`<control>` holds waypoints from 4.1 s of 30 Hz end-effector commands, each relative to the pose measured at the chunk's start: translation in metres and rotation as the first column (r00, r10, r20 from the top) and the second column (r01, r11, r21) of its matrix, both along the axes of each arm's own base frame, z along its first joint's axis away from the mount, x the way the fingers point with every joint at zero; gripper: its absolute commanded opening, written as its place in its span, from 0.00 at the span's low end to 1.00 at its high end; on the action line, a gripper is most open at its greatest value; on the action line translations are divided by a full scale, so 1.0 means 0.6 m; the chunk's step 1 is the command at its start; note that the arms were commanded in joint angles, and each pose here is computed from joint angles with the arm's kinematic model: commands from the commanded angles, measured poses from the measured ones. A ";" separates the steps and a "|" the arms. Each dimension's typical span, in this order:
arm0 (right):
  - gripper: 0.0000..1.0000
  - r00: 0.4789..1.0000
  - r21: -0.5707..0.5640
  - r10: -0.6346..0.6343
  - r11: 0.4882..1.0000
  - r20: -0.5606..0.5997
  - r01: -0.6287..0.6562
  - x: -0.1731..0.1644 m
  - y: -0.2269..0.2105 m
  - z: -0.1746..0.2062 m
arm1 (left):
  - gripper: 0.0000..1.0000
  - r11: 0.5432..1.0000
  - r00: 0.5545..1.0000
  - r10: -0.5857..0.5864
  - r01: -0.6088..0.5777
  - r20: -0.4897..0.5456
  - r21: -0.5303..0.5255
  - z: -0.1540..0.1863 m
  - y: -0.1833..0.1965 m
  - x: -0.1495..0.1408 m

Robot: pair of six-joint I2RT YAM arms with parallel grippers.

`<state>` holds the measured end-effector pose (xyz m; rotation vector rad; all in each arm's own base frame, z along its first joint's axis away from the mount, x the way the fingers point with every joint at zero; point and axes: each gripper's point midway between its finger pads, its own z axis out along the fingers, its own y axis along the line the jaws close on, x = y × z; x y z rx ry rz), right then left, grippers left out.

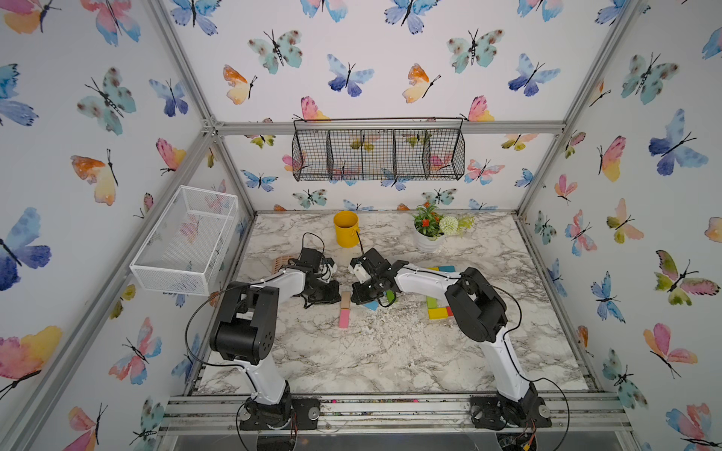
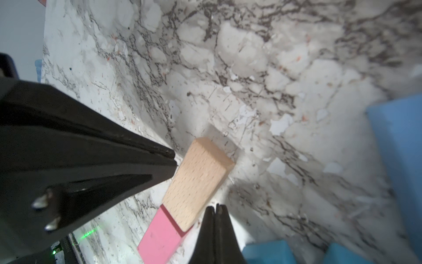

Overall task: Assemble the letter c with building blocks
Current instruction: Assemble the building block at the center of the board, then pick up the building block from the center of the board.

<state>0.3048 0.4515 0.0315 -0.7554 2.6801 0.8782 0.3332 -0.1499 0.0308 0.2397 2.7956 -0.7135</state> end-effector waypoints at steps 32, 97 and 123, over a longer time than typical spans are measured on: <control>0.48 0.943 -0.267 0.261 0.942 0.208 -0.202 0.001 -0.096 0.064 | 0.12 0.990 0.986 0.071 -0.051 0.154 -0.128 0.112 0.038 -0.040; 0.47 0.912 -0.434 0.394 0.846 0.114 -0.311 -0.033 -0.133 -0.033 | 0.18 0.986 0.987 0.075 -0.053 0.139 -0.157 0.106 0.035 -0.043; 0.06 0.767 -0.416 0.564 0.803 0.305 -0.426 -0.024 -0.103 0.023 | 0.18 0.986 0.986 0.073 -0.049 0.149 -0.159 0.111 0.034 -0.045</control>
